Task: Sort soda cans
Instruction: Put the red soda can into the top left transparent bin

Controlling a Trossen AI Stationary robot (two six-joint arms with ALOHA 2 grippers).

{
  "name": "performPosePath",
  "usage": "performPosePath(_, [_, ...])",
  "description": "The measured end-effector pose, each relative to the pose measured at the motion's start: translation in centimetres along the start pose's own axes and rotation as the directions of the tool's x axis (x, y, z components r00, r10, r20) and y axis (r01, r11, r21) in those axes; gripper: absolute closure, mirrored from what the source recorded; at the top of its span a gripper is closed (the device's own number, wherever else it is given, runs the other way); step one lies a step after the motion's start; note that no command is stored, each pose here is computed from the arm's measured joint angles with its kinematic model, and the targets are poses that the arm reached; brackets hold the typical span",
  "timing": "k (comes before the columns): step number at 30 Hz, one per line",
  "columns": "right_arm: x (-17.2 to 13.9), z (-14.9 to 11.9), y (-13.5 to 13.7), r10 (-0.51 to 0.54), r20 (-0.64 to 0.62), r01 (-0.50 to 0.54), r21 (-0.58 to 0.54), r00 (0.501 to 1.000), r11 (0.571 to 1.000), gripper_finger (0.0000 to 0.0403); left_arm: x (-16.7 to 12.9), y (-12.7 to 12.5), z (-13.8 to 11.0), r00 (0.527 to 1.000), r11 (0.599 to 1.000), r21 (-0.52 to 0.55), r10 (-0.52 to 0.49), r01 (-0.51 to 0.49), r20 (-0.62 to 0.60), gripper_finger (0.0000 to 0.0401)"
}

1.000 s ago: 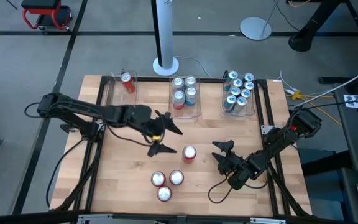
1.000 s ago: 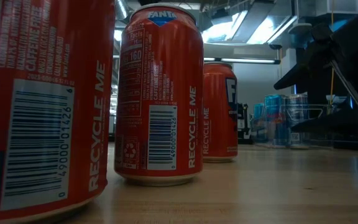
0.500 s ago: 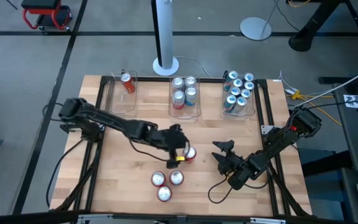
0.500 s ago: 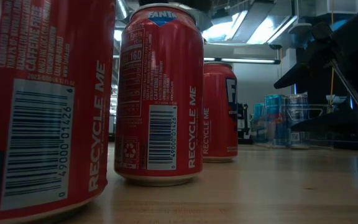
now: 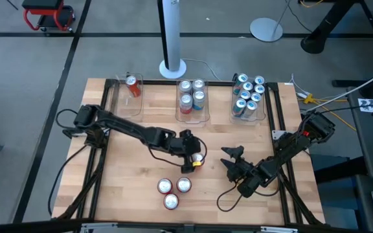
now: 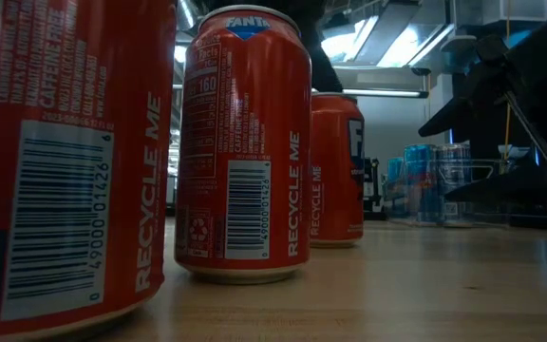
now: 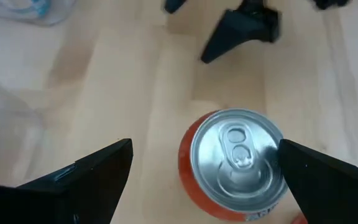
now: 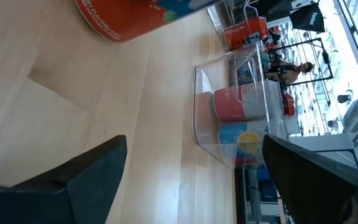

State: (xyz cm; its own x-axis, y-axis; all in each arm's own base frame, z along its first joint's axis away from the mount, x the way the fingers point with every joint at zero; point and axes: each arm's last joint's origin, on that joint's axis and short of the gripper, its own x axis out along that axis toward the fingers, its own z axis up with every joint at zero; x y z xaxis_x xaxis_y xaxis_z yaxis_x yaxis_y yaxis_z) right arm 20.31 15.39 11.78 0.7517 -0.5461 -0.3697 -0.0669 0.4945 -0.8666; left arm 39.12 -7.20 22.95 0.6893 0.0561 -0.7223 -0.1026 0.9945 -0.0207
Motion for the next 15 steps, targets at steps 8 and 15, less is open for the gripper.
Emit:
performPosePath(8, [0.0,0.01,0.0,0.0,0.0,0.0,0.0,1.0,1.0,0.0029,0.49,-0.53,-0.09,0.999,0.999,0.008,-0.035,0.035,0.006,0.0013])
performPosePath(15, [0.0,0.01,0.0,0.001,0.0,-0.001,0.001,1.0,1.0,0.0029,0.38,-0.29,0.08,0.999,0.999,0.021,-0.029,0.029,0.015,0.0013])
